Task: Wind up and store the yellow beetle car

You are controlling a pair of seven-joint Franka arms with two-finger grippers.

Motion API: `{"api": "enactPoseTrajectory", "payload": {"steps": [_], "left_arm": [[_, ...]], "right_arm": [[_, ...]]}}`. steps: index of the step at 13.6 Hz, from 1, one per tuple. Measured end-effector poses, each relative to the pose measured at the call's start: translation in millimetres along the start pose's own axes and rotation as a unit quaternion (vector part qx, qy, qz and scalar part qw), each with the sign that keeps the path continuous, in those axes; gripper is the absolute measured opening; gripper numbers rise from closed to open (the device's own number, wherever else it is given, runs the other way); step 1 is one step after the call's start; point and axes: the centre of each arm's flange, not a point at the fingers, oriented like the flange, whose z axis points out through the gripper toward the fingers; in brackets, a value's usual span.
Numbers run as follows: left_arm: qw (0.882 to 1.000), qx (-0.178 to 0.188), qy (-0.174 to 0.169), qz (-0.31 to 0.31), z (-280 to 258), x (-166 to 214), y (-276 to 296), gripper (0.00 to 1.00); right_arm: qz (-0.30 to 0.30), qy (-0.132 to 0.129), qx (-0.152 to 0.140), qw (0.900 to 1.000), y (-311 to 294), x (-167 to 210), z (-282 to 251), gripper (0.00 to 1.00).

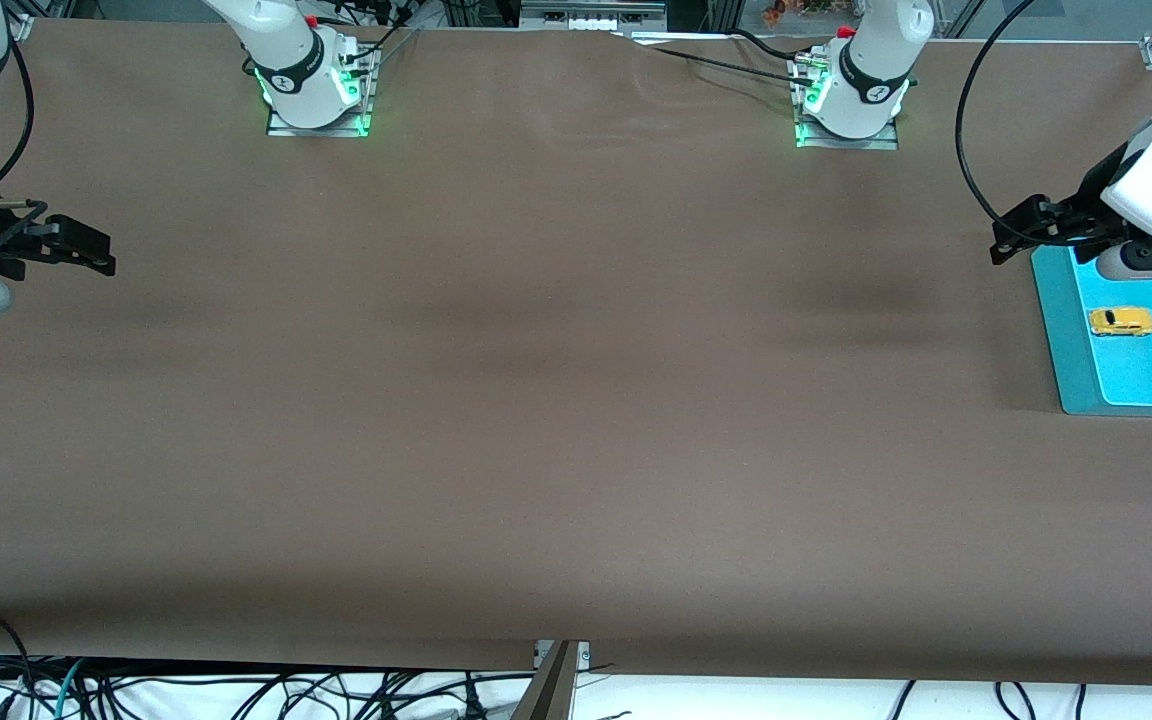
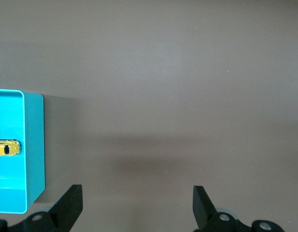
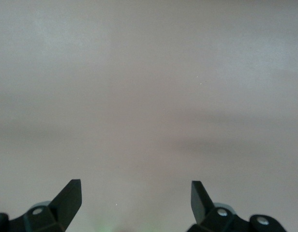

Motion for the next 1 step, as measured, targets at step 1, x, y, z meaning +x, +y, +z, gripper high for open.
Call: {"api": "enactPoseTrajectory", "payload": {"steps": [1], "left_arm": [[1.000,0.000,0.000,0.002,-0.6,0.7,0.1,1.00]], "right_arm": [[0.000,0.000,0.000,1.000,0.0,0.0,0.0,1.00]]}}
